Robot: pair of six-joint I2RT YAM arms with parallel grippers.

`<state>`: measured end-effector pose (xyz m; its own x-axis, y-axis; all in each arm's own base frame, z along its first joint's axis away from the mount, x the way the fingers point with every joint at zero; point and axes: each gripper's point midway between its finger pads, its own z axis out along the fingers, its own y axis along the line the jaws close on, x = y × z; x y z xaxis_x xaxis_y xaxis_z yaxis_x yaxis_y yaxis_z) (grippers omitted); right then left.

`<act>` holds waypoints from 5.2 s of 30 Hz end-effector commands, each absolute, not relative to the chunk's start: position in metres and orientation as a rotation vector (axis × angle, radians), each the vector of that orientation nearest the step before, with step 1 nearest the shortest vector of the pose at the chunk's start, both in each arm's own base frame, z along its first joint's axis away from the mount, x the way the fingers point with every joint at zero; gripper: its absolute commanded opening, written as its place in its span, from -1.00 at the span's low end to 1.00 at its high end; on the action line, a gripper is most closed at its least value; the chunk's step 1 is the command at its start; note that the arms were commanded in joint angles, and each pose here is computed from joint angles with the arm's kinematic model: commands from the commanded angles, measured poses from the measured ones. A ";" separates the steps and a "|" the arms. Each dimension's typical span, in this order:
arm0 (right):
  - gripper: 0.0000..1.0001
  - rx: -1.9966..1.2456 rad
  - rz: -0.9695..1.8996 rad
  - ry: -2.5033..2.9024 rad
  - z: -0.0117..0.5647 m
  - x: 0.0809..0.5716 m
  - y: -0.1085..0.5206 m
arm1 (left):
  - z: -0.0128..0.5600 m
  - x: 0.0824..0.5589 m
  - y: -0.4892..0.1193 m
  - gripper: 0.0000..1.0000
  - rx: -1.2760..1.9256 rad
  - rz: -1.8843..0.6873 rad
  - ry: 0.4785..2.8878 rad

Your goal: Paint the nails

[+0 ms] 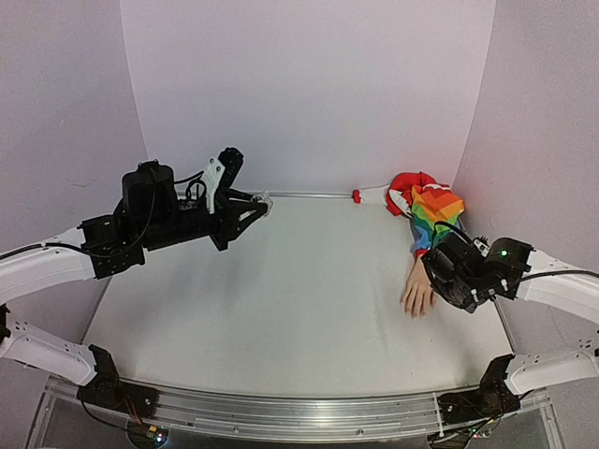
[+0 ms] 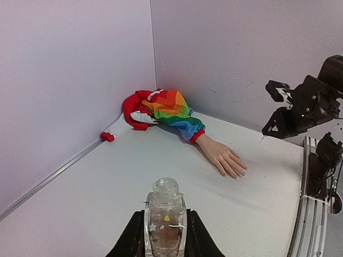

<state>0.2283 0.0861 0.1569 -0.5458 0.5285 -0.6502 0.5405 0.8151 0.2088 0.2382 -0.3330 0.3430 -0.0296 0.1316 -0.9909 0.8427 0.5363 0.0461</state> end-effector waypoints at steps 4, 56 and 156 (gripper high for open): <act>-1.00 0.793 -0.122 2.209 0.137 0.240 0.085 | 0.361 0.238 -0.326 -1.00 0.844 -0.681 1.425; -1.00 0.976 -0.130 2.308 0.068 0.258 0.113 | 0.352 0.248 -0.305 -1.00 0.821 -0.617 1.450; -1.00 0.923 -0.210 2.429 0.046 0.244 0.111 | 0.345 0.252 -0.306 -1.00 0.842 -0.631 1.470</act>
